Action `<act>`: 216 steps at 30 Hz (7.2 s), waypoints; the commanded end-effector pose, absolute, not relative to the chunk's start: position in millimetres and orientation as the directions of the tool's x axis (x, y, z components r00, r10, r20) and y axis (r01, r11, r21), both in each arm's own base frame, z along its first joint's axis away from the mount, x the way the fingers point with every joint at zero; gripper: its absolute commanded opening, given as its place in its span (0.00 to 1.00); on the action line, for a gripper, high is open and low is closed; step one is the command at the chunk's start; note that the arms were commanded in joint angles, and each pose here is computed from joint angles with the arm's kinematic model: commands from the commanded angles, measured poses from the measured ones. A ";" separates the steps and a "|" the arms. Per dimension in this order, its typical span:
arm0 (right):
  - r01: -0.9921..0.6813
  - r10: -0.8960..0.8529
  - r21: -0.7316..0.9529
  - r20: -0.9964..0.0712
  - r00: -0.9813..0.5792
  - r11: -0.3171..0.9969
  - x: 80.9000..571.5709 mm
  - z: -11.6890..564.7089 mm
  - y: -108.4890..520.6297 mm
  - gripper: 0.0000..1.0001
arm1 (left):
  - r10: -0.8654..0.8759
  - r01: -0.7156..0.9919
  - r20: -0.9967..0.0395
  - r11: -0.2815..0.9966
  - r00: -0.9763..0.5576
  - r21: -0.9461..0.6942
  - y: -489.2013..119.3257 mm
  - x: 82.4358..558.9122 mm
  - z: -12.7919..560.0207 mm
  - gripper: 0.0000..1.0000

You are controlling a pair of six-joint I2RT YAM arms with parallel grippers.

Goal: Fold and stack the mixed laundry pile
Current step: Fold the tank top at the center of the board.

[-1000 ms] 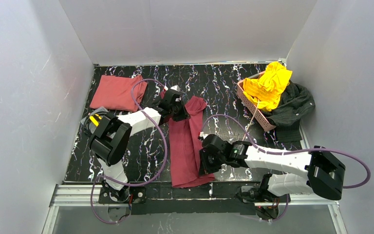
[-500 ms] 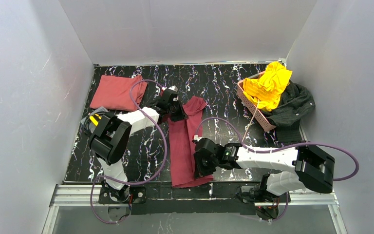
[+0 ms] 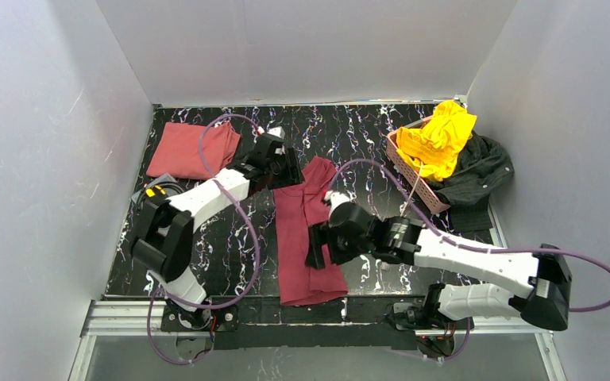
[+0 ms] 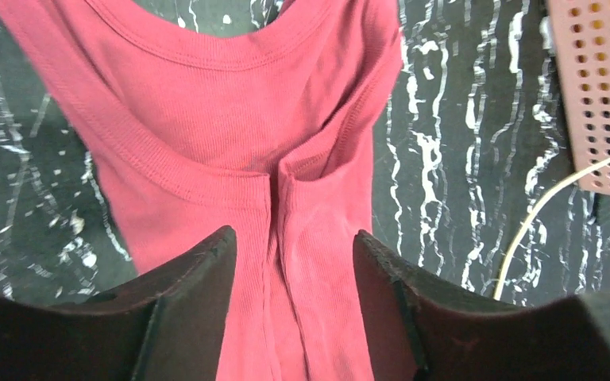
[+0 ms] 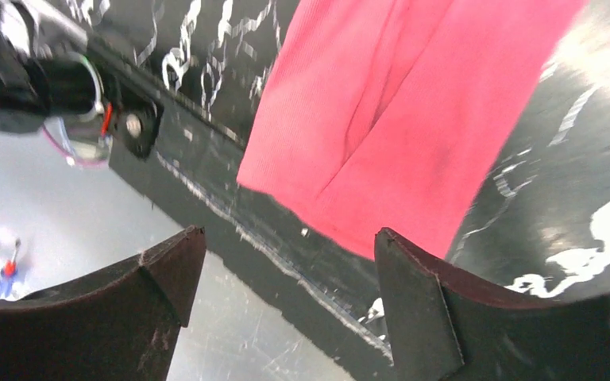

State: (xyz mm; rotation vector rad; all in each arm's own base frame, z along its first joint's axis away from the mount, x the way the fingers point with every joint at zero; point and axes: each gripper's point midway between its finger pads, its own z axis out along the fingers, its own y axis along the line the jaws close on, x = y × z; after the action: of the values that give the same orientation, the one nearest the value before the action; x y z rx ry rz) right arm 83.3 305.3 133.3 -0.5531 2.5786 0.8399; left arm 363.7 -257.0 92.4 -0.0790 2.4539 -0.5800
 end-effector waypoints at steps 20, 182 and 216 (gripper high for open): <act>-0.260 0.071 0.425 -0.621 -0.781 0.867 293.5 118.9 235.2 0.62 | -0.232 0.146 -0.518 0.796 -0.823 -0.588 -272.1 261.3 110.2 0.59; -0.237 0.026 0.373 -0.580 -0.814 0.897 210.1 122.0 175.7 0.78 | -0.337 -0.240 -0.370 0.928 -0.866 -0.284 -103.6 209.6 21.1 0.74; -0.042 0.114 0.291 -0.496 -0.861 0.956 263.0 28.5 138.9 0.66 | -0.480 -0.322 -0.326 0.841 -0.815 -0.434 -117.0 187.3 6.7 0.73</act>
State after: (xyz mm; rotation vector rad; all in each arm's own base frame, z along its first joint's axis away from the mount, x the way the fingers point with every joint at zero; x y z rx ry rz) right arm 261.3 140.6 33.1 0.0597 2.5876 0.4071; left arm 193.2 -146.1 32.6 -0.5287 2.5839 -0.7177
